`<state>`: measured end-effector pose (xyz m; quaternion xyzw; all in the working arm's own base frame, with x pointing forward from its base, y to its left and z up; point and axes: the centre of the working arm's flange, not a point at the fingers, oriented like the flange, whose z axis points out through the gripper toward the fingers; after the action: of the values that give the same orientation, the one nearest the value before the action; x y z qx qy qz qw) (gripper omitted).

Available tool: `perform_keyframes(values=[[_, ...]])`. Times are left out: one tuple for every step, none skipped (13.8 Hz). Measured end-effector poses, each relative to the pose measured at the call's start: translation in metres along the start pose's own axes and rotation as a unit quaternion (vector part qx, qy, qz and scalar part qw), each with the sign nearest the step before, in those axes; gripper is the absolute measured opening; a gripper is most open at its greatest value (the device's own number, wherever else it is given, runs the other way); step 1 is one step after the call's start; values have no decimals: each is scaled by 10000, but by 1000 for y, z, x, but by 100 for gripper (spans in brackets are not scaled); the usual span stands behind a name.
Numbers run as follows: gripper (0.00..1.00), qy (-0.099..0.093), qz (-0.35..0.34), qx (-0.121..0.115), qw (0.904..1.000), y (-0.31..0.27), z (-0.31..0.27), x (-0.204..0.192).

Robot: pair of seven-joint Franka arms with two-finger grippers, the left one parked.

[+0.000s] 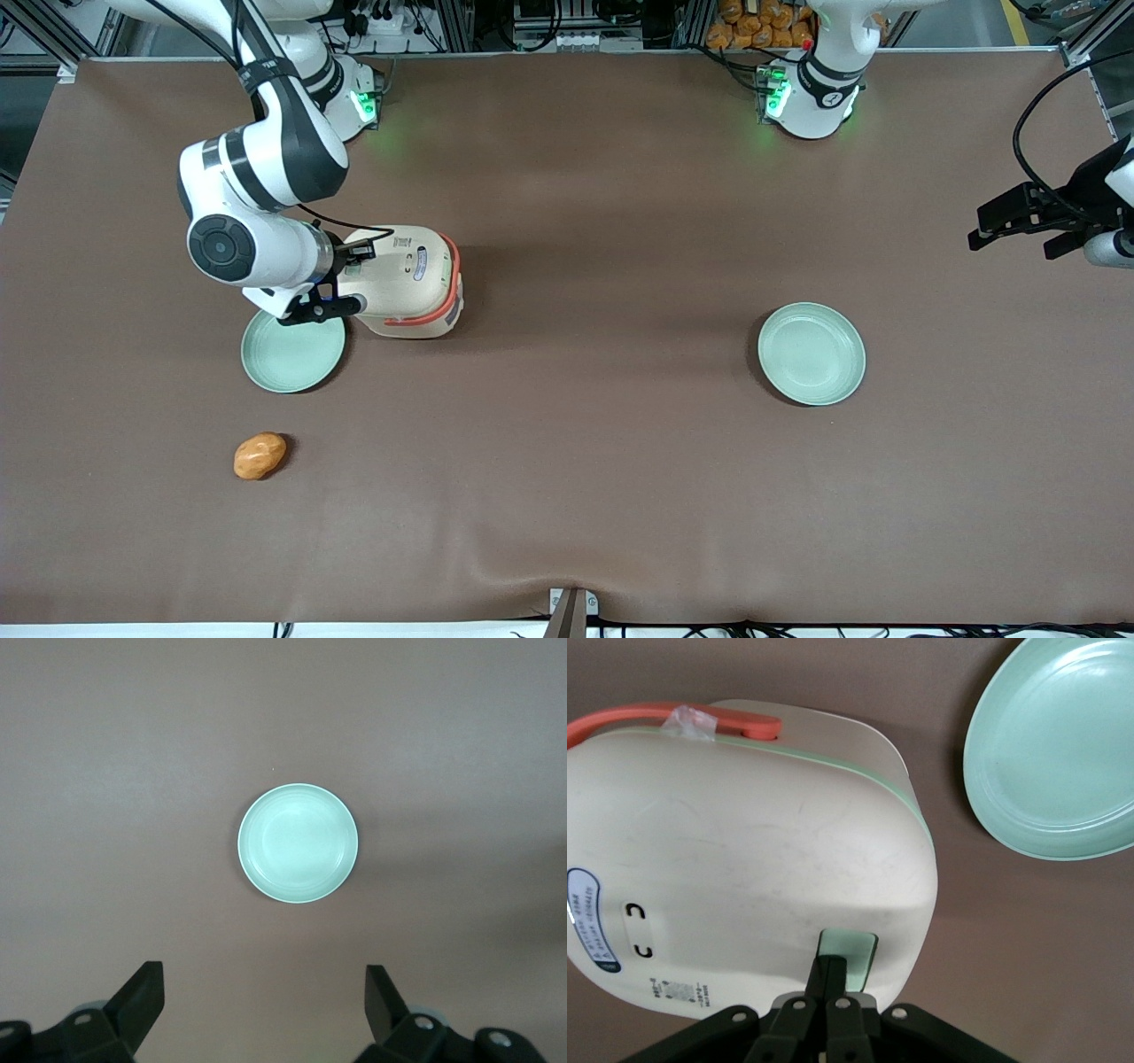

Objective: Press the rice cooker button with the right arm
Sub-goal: 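Press down on the green button with the closed right gripper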

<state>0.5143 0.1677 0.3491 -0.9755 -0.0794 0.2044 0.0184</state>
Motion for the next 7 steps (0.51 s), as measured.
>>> perform_keyframes(values=[[1,25,7,1,10000,0,0,0],[1,64,15,0,10000,1,1,-2],[1,128,27,-1,9999,1,3,-3],[1,192,42,4,9998,1,4,-5],[1,255,56,7,9997,1,4,-7],[1,305,68,11,9995,2,4,-9],[1,327,74,14,9994,2,4,-10]])
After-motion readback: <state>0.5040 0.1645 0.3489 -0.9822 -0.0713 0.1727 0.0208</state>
